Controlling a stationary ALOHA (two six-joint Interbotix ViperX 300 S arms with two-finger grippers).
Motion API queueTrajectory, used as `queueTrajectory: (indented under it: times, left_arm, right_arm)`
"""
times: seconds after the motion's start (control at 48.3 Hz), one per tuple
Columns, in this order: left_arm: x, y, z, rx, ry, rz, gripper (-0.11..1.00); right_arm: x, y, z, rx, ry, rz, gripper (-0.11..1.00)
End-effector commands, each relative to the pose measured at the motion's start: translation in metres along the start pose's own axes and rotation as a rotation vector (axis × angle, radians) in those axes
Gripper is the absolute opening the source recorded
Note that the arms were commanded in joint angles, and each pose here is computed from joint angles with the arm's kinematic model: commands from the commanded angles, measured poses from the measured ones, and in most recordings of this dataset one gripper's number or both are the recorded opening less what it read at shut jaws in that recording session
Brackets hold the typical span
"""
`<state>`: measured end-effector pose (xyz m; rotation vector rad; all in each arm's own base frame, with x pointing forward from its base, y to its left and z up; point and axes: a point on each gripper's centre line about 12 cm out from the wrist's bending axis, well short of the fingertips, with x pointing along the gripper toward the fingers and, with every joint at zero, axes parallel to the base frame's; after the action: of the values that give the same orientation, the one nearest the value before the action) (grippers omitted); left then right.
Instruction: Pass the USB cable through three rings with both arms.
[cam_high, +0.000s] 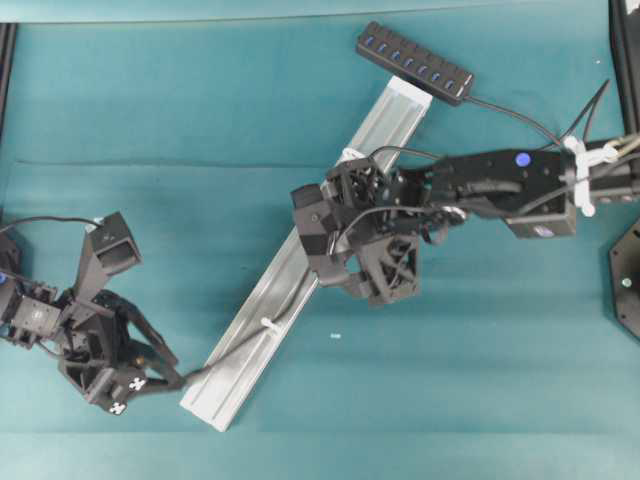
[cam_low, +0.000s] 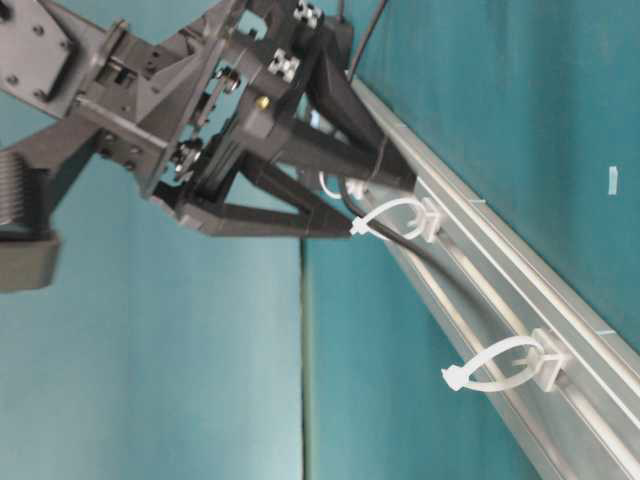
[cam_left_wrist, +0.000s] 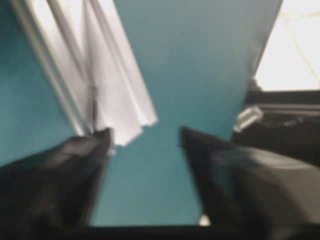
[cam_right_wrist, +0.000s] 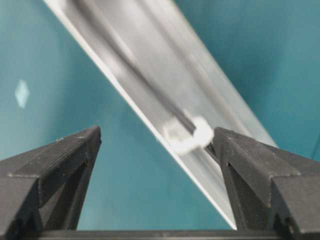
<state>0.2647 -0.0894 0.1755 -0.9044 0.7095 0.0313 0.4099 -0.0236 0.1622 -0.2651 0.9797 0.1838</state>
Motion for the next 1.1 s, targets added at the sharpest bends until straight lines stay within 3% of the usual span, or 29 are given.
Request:
queueTrajectory:
  times: [0.0, 0.083, 0.311, 0.518, 0.642, 0.787, 0.891, 1.077]
  left_arm:
    - [0.000, -0.009, 0.004, 0.008, -0.010, -0.023, 0.86]
    - [0.000, -0.011, 0.005, 0.013, -0.013, -0.030, 0.97]
    - [-0.006, -0.020, 0.018, 0.064, -0.058, -0.061, 0.94]
    - [-0.030, -0.037, 0.045, 0.148, -0.159, -0.115, 0.94]
    - [-0.049, -0.045, 0.058, 0.230, -0.222, -0.142, 0.93]
    - [-0.076, -0.050, 0.064, 0.376, -0.294, -0.163, 0.93]
    - [-0.091, -0.050, 0.065, 0.455, -0.334, -0.172, 0.93]
    - [-0.114, -0.048, 0.068, 0.536, -0.393, -0.168, 0.93]
  right_arm:
    - [-0.006, 0.002, 0.007, 0.036, -0.050, -0.017, 0.89]
    - [-0.013, 0.005, 0.009, 0.072, -0.083, -0.026, 0.89]
    - [-0.042, 0.006, 0.016, 0.192, -0.228, -0.072, 0.89]
    - [-0.078, 0.004, 0.015, 0.267, -0.341, -0.103, 0.89]
    - [-0.099, 0.003, 0.012, 0.290, -0.387, -0.115, 0.89]
    - [-0.125, 0.005, 0.008, 0.299, -0.437, -0.127, 0.89]
    - [-0.142, 0.008, 0.000, 0.311, -0.472, -0.134, 0.89]
    - [-0.169, 0.015, -0.014, 0.355, -0.544, -0.136, 0.89]
